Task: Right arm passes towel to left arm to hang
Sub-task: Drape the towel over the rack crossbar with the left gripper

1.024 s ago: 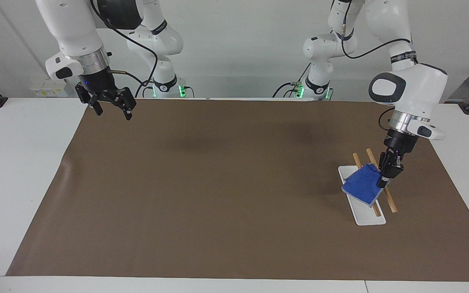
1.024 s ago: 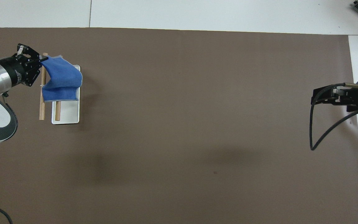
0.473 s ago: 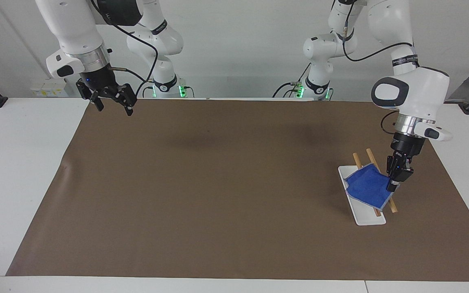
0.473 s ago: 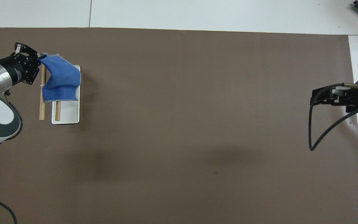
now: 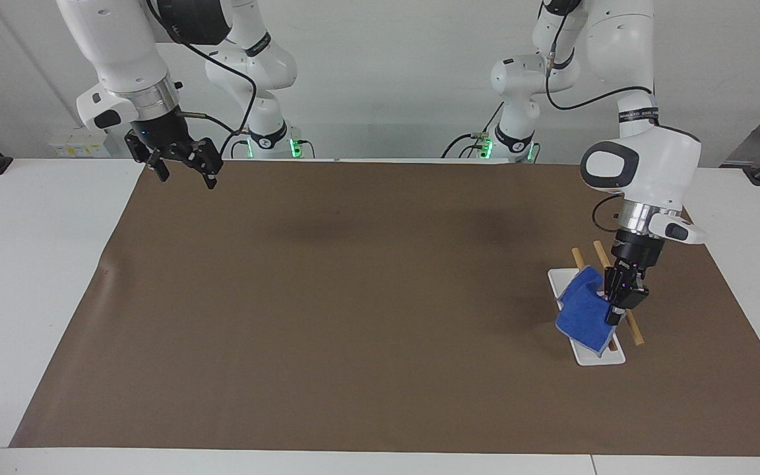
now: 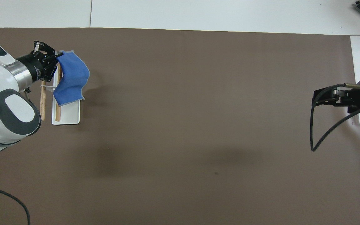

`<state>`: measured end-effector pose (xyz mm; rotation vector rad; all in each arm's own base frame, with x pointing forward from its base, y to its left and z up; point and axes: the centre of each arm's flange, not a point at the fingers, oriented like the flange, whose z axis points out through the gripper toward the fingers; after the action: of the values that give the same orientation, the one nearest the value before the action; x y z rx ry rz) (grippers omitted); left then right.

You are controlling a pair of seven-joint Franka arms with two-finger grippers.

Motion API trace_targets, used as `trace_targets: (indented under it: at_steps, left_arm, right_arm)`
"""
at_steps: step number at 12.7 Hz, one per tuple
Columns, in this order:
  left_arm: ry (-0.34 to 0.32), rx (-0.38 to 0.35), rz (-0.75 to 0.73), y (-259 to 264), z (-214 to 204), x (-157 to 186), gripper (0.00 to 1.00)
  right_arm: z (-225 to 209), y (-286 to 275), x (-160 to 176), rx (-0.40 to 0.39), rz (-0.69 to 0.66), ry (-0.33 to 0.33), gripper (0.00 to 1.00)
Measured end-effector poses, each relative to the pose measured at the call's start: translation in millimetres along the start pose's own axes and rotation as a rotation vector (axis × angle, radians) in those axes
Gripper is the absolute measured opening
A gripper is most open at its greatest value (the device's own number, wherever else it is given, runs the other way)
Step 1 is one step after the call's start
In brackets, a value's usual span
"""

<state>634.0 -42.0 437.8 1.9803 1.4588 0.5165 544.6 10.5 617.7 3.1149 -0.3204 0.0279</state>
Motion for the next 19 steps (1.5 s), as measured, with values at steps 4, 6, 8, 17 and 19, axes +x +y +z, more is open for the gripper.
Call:
trace_targets:
  at_steps: [4,6,8,17,19]
  left_arm:
    - [0.006,-0.011,-0.011,5,-3,3,0.02]
    - [0.026,-0.009,-0.034,1,-6,21,0.02]
    - [0.062,0.002,-0.071,-9,-11,53,0.02]
    - [0.046,0.106,-0.067,-33,-24,106,0.02]
    - [0.038,0.092,-0.043,-21,-35,105,0.02]
  right_arm:
    - [0,-1,0,0.0,-0.001,0.0,1.0]
    - [0,-1,0,0.0,-0.002,0.0,1.0]
    - [0,-1,-1,-0.001,-0.002,-0.004,1.0]
    - [1,-4,-3,-0.004,-0.008,-0.017,1.0]
    - [2,-7,-4,-0.005,-0.014,-0.023,1.0]
